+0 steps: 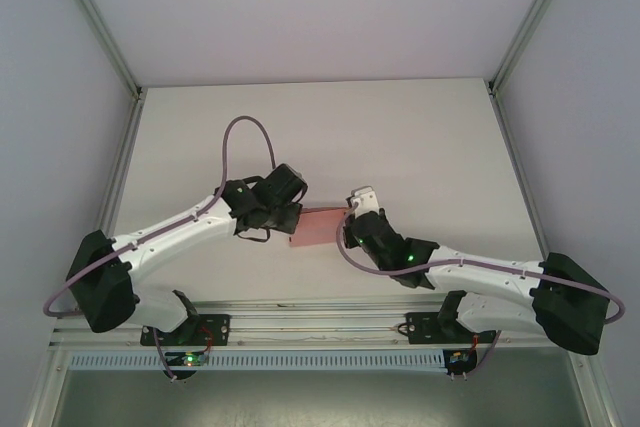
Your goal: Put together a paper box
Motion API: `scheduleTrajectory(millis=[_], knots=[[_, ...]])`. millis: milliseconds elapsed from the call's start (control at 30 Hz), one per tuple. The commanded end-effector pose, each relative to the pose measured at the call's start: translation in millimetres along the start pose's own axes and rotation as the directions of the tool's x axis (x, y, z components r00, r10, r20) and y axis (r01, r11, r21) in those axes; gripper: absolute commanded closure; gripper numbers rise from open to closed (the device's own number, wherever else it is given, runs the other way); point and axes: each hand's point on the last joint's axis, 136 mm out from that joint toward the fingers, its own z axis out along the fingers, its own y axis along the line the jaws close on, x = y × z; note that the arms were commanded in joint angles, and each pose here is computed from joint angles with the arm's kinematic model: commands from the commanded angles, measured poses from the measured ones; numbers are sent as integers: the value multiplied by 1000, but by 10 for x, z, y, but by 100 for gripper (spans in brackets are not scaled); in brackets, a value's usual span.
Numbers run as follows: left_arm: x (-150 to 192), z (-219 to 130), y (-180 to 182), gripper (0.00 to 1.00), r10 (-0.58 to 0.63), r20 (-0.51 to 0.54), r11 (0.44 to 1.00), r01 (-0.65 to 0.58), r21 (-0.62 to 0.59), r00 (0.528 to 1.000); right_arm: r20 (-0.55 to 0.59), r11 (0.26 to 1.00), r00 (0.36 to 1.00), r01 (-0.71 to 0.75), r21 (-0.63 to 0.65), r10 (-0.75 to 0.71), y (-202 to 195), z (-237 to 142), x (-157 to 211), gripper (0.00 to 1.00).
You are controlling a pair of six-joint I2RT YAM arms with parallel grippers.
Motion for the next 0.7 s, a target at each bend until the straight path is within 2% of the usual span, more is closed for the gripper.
scheduleTrajectory(millis=[0,233,433,567,667], knots=[[-56,-92,-136,100,-133,-48,986,137,99,990,-42,997,997,68,41,-66,-30,-1,184,100],[-168,-182,-149,100,-288,-92,931,302,207,953,-41,997,997,68,33,-67,-11,-12,243,100],[-102,-79,-24,100,-291,-69,941,298,162,954,-30,998,998,59,22,-59,-3,-34,232,100],[-8,59,-13,100,-251,-33,947,253,196,967,-14,998,998,55,9,-55,3,-48,227,100],[70,100,93,100,-189,11,974,186,132,982,-3,998,998,57,-3,-57,12,-58,220,100]])
